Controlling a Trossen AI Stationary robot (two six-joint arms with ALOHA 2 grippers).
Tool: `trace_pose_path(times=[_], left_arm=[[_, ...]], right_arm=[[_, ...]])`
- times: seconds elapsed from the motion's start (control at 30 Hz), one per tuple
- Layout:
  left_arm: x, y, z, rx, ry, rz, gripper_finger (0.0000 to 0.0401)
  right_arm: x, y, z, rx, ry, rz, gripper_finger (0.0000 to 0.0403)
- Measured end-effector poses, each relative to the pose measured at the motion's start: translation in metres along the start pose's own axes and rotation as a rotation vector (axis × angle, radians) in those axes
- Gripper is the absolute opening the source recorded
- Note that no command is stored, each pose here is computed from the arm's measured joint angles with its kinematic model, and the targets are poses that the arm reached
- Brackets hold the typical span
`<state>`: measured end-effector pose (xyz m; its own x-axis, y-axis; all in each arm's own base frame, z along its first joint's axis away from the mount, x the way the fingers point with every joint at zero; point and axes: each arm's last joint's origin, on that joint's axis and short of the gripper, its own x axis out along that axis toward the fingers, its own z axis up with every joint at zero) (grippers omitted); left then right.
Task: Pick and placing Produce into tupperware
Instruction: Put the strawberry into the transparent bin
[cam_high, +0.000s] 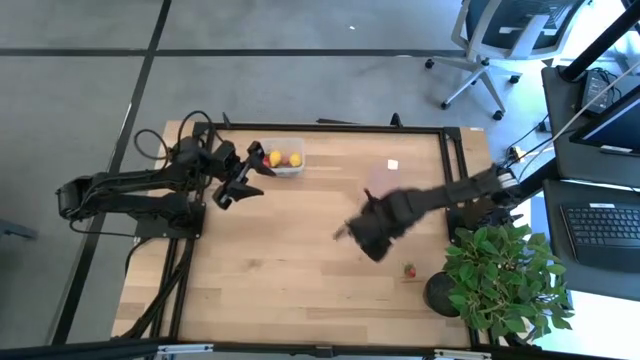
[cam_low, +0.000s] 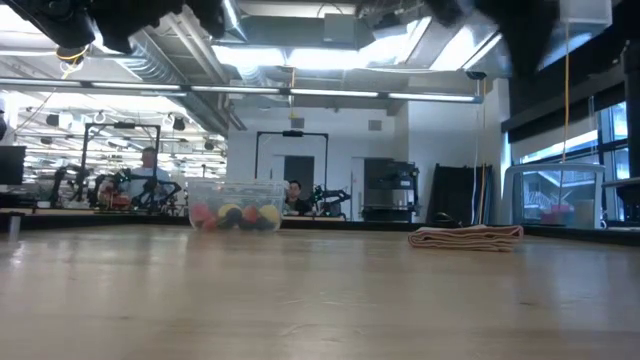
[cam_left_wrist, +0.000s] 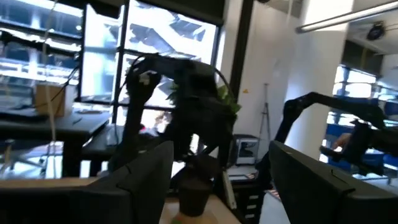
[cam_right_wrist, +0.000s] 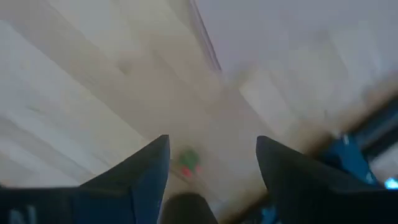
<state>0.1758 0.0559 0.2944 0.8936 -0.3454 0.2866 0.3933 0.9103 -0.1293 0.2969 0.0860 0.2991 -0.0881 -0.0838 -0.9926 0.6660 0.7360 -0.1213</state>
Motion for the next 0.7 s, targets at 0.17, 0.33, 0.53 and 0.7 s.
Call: trace_pose_path(times=[0.17, 0.33, 0.53, 0.7], left_arm=[[0.000, 0.003, -0.001, 0.004, -0.013, 0.070, 0.0254], [0.000, 0.004, 0.000, 0.002, -0.028, 0.105, 0.0254], [0.000, 0.004, -0.002, -0.028, -0.016, 0.112, 0.0254], [0.000, 0.004, -0.003, -0.033, -0.017, 0.125, 0.0254]], right_arm=[[0.039, 0.011, -0.038, -0.012, 0.073, -0.095, 0.0242], [0.071, 0.021, -0.064, -0.030, 0.140, -0.068, 0.0242], [0.103, 0.027, -0.084, 0.022, 0.172, -0.026, 0.0242], [0.111, 0.029, -0.089, 0.051, 0.162, -0.017, 0.0242]])
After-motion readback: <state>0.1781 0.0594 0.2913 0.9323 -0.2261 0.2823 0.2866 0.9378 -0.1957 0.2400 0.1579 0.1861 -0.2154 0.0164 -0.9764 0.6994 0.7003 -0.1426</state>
